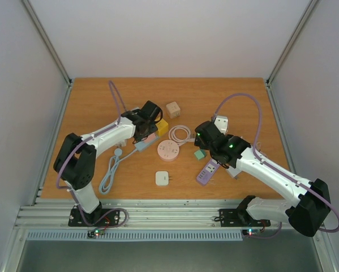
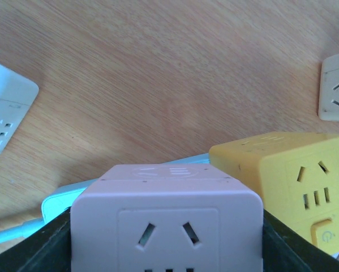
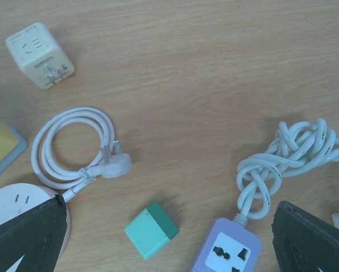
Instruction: Insert the plug
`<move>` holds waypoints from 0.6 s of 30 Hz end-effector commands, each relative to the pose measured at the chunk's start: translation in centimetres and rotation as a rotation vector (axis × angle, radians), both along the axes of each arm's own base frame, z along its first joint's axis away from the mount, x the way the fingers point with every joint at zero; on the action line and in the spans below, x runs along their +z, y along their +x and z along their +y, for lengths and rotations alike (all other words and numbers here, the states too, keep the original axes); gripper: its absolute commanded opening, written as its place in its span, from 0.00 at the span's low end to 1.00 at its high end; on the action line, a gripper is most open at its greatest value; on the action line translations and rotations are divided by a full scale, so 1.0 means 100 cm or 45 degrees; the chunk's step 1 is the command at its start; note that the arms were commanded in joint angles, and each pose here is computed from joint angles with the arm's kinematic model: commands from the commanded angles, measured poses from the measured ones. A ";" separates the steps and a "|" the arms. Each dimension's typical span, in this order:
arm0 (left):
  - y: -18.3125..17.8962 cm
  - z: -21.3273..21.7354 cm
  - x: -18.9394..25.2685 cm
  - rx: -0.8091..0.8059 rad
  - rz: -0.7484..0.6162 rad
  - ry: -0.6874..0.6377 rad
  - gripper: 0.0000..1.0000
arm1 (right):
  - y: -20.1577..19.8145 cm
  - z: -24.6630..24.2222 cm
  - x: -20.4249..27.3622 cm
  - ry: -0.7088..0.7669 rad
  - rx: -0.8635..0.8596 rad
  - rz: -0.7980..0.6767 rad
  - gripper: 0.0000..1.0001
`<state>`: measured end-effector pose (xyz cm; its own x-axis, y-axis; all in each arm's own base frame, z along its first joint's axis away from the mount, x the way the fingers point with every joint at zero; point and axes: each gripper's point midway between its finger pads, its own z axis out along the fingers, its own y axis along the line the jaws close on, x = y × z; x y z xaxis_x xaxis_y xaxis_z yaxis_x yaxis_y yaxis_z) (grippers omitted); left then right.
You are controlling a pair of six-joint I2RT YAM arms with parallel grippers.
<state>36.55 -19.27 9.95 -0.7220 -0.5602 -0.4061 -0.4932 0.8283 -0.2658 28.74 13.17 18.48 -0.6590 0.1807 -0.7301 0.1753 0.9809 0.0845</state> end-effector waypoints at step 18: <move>0.004 -0.003 -0.021 -0.011 0.032 0.036 0.21 | -0.001 -0.006 -0.007 -0.019 -0.031 0.018 0.98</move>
<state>36.62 -19.49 9.09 -0.7371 -0.5456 -0.3989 -0.4844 0.8380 -0.2510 28.76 13.22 18.19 -0.6655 0.1769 -0.7251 0.1748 0.9814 0.0790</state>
